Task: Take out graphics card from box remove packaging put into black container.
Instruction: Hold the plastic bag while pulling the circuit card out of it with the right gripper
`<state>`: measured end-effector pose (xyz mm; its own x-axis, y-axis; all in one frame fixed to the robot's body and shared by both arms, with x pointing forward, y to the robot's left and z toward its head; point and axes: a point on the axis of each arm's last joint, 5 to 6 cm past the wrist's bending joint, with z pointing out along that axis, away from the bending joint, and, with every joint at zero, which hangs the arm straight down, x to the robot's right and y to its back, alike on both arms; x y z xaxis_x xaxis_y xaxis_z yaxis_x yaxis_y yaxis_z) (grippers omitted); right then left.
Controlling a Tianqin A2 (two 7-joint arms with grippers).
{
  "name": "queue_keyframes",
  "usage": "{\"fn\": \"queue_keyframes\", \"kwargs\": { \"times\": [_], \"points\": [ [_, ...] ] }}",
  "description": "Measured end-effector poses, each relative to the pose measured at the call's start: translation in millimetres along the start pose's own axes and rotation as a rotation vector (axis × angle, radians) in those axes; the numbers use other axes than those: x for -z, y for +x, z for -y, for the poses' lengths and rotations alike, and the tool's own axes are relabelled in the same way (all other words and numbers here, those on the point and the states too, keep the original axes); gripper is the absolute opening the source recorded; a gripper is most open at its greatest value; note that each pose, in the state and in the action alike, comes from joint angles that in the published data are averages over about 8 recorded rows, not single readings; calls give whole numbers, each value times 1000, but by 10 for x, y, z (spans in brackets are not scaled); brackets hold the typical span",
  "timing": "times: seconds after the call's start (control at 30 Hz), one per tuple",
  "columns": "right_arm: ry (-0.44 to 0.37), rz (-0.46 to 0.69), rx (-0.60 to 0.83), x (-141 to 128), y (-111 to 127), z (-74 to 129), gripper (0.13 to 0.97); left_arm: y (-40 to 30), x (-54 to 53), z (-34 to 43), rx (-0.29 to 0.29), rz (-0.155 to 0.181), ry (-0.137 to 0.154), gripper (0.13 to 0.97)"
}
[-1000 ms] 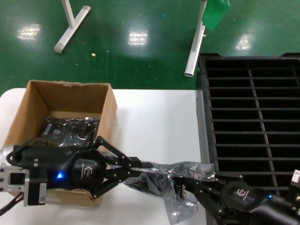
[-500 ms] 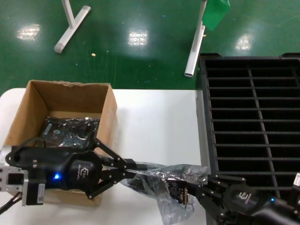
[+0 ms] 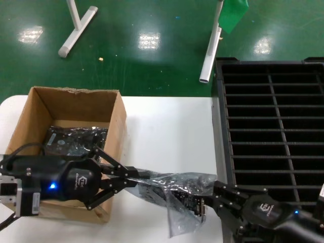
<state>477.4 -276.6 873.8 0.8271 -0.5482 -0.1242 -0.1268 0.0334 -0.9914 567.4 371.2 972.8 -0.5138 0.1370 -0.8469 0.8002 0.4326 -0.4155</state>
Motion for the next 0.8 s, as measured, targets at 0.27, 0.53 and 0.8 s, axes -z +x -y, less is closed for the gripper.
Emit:
{"fn": "queue_keyframes", "kwargs": {
  "times": [0.27, 0.53, 0.8],
  "points": [
    [-8, -23, 27, 91, -34, 102, 196, 32, 68, -89, 16, 11, -13, 142],
    [-24, -60, 46, 200, -105, 216, 196, 48, 62, -203, 29, 22, -13, 142],
    [-33, -101, 73, 257, -172, 323, 196, 61, -15, -294, 42, 35, 7, 142]
  ]
}}
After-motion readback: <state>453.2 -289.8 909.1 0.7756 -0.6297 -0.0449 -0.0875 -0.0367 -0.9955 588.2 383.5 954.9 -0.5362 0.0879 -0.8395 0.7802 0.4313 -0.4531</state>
